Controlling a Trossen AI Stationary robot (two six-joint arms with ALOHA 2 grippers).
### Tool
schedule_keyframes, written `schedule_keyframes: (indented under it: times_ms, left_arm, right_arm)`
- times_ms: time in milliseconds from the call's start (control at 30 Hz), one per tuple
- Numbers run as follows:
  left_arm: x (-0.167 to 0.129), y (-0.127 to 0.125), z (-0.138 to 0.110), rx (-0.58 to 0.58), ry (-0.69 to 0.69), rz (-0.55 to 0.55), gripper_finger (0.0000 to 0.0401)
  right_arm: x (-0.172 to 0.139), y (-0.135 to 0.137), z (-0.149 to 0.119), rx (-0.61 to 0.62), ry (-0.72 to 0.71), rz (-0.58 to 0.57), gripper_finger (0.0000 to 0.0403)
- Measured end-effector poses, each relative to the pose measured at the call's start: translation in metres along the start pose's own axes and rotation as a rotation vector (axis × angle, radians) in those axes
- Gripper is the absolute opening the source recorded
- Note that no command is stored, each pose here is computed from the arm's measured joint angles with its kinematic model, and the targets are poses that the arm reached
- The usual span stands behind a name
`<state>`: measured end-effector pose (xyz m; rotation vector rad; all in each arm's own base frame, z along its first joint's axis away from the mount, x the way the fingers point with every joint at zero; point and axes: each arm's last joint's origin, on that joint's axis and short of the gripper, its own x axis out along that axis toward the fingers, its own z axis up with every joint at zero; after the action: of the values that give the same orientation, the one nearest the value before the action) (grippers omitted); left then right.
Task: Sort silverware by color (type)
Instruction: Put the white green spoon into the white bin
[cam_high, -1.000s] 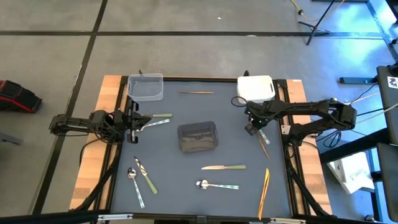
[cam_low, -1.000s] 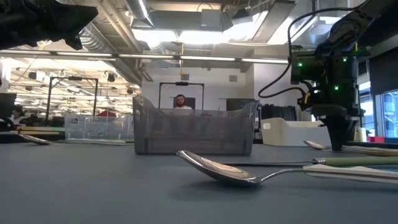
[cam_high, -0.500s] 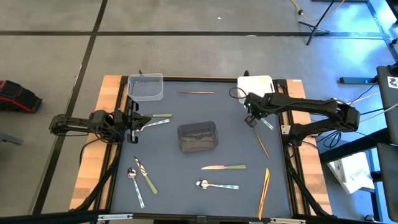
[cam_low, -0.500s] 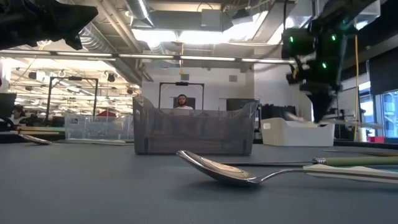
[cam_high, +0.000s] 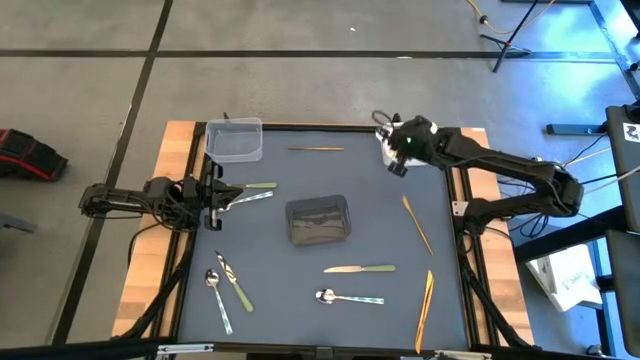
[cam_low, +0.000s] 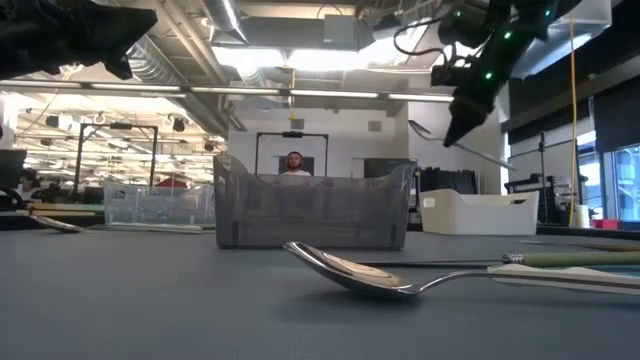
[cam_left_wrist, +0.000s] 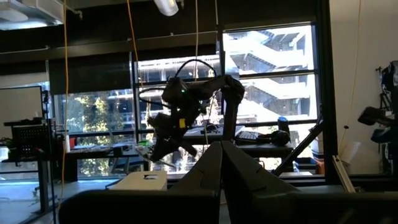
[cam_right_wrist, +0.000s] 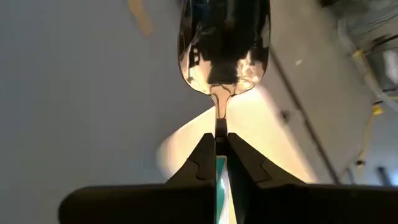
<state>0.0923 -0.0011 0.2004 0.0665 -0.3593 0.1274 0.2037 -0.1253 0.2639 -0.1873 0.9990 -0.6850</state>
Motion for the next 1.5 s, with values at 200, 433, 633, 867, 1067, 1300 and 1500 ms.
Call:
schedule_keyframes:
  times_ms: [200, 433, 633, 867, 1067, 1300, 1500]
  left_arm:
    - [0.000, 0.000, 0.001, 0.001, -0.008, 0.001, 0.0002]
    - [0.000, 0.000, 0.002, -0.001, -0.017, 0.002, 0.0002]
    - [0.000, 0.000, 0.002, 0.000, -0.017, 0.002, 0.0002]
    - [0.000, 0.000, 0.003, -0.002, -0.029, 0.006, 0.0002]
    - [0.000, 0.001, 0.003, -0.002, -0.033, 0.012, 0.0002]
    - [0.000, 0.001, 0.004, -0.001, -0.035, 0.026, 0.0002]
    - [0.000, 0.002, 0.004, -0.002, -0.033, 0.047, 0.0002]
  right_arm:
    - [0.025, -0.030, -0.011, 0.056, -0.036, -0.062, 0.0009]
    - [0.052, -0.047, -0.049, 0.099, -0.036, -0.060, 0.0009]
    - [0.063, -0.052, -0.073, 0.141, -0.008, -0.065, 0.0009]
    - [0.068, -0.052, -0.087, 0.165, 0.021, -0.043, 0.0009]
    - [0.069, -0.050, -0.088, 0.164, 0.026, -0.037, 0.0009]
    - [0.083, -0.046, -0.092, 0.192, 0.086, -0.017, 0.0010]
    - [0.087, -0.046, -0.093, 0.214, 0.092, -0.035, 0.0028]
